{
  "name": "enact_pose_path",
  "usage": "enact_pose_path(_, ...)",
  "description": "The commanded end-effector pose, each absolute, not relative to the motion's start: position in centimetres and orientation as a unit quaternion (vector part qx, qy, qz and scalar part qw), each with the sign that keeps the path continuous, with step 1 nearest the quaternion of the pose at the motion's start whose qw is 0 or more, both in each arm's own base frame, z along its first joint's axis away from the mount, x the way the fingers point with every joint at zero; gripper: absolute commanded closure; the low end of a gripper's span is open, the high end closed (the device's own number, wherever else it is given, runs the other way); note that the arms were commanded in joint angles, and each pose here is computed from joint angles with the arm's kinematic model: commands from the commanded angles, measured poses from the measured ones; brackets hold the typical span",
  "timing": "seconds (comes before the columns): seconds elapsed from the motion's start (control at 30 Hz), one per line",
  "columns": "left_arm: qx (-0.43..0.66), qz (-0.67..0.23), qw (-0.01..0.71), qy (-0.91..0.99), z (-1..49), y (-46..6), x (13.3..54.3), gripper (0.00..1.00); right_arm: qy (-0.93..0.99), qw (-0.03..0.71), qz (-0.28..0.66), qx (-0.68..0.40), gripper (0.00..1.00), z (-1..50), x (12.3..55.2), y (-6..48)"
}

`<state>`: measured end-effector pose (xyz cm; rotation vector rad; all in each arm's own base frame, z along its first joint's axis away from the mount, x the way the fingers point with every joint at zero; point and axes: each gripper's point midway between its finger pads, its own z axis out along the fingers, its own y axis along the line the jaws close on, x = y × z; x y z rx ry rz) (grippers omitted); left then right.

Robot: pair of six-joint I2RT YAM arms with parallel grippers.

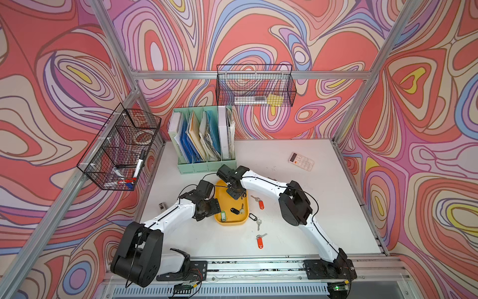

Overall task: Take the keys out of the storage box
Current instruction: Pick up the key from the storage box, then place the key at the center of the board.

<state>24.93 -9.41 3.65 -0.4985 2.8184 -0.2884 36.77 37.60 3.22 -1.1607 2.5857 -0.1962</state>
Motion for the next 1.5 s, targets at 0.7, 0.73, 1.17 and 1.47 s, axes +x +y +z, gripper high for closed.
enact_pose_path(0.7, -0.186, -0.061, 0.145, 0.970, 4.3, -7.8, 25.2, 0.17, 0.898, 0.252, 0.024, -0.360, 1.00, 15.9, 36.5, 38.5)
enact_pose_path(0.73, -0.186, -0.061, 0.145, 0.970, 4.4, -7.8, 25.2, 0.17, 0.899, 0.256, 0.030, -0.354, 1.00, 16.7, 36.4, 38.1)
enact_pose_path(1.17, -0.175, -0.084, 0.177, 0.965, 6.1, -8.7, 27.1, 0.14, 0.952, 0.212, 0.031, -0.218, 1.00, 18.3, 35.1, 23.8)
enact_pose_path(1.47, -0.165, -0.102, 0.200, 0.960, 7.3, -9.4, 28.5, 0.14, 0.976, 0.162, 0.024, -0.141, 1.00, 12.1, 33.6, 17.6)
